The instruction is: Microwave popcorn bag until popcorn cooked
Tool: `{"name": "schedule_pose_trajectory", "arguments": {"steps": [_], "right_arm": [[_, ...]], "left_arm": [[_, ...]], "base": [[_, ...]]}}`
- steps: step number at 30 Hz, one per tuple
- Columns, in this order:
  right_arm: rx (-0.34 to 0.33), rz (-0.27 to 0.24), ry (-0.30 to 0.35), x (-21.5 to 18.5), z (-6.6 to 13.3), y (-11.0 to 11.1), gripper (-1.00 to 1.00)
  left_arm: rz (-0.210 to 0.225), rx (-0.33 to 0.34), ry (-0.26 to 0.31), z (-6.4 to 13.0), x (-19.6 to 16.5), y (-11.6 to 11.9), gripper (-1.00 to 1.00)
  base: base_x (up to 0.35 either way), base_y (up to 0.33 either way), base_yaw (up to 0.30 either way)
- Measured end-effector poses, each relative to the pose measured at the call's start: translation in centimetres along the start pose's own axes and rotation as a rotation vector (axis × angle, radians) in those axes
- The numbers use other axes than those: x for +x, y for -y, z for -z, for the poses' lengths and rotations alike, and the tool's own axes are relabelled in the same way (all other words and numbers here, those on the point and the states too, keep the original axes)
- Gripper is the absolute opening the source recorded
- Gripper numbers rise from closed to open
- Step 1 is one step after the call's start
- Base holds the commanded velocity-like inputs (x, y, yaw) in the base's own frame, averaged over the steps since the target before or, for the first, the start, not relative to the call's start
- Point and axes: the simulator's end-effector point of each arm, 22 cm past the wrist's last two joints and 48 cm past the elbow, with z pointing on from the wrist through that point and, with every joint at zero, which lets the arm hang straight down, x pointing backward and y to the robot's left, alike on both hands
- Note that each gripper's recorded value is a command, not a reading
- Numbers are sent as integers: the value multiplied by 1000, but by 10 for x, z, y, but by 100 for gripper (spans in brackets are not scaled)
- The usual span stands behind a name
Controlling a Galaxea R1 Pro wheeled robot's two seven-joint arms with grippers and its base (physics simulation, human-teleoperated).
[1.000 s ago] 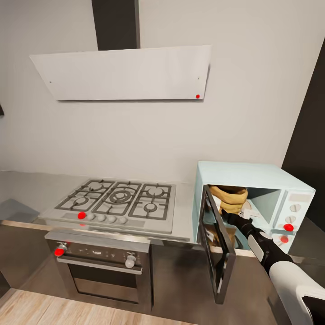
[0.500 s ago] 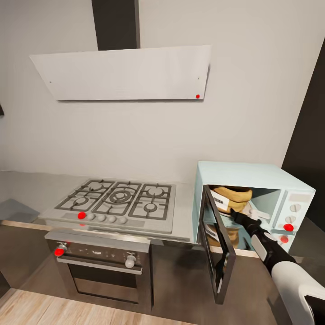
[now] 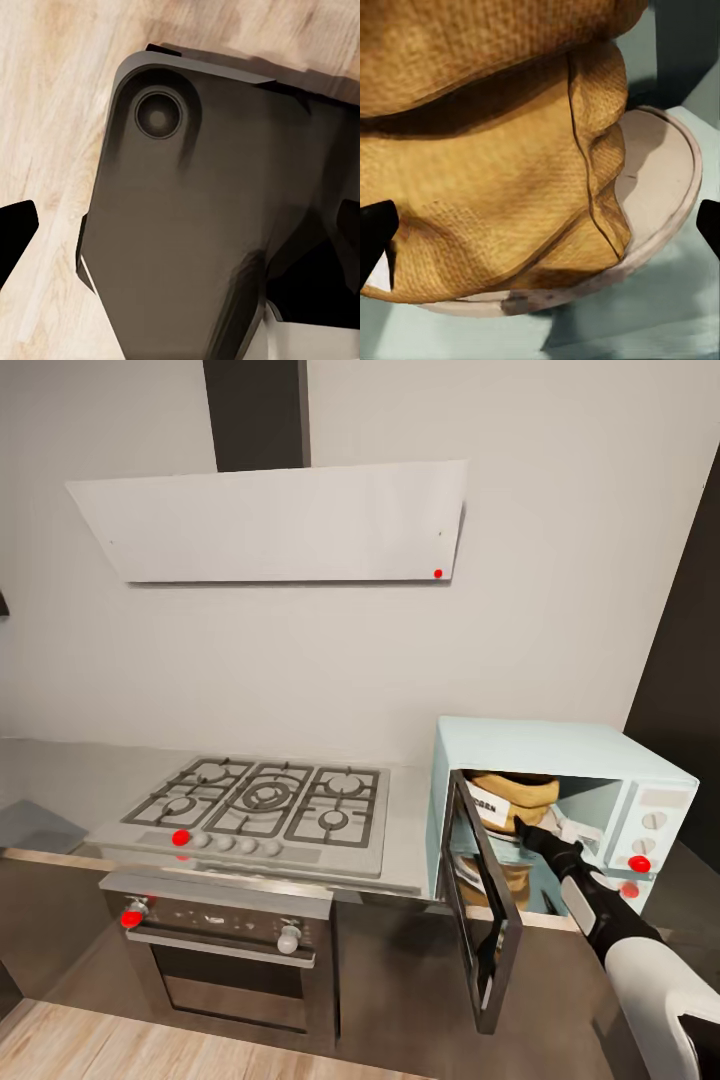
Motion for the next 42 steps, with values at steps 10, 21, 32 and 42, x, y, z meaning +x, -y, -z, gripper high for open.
{"name": "schedule_pose_trajectory", "arguments": {"steps": [10, 21, 32, 42], "right_arm": [[-10, 69, 0, -7, -1, -1, 100], [-20, 114, -35, 2, -1, -5, 100], [-185, 83, -300, 44, 14, -8, 100], [-168, 305, -674, 162, 78, 47, 100]], "left_arm": [[-1, 1, -1, 0, 0, 1, 100], [-2, 2, -1, 0, 0, 1, 100], [-1, 0, -1, 0, 0, 1, 100], [1, 0, 0, 0, 0, 1, 100]], "base": [[-310, 0, 0], [-344, 0, 0], [-344, 0, 0], [-103, 0, 0]]}}
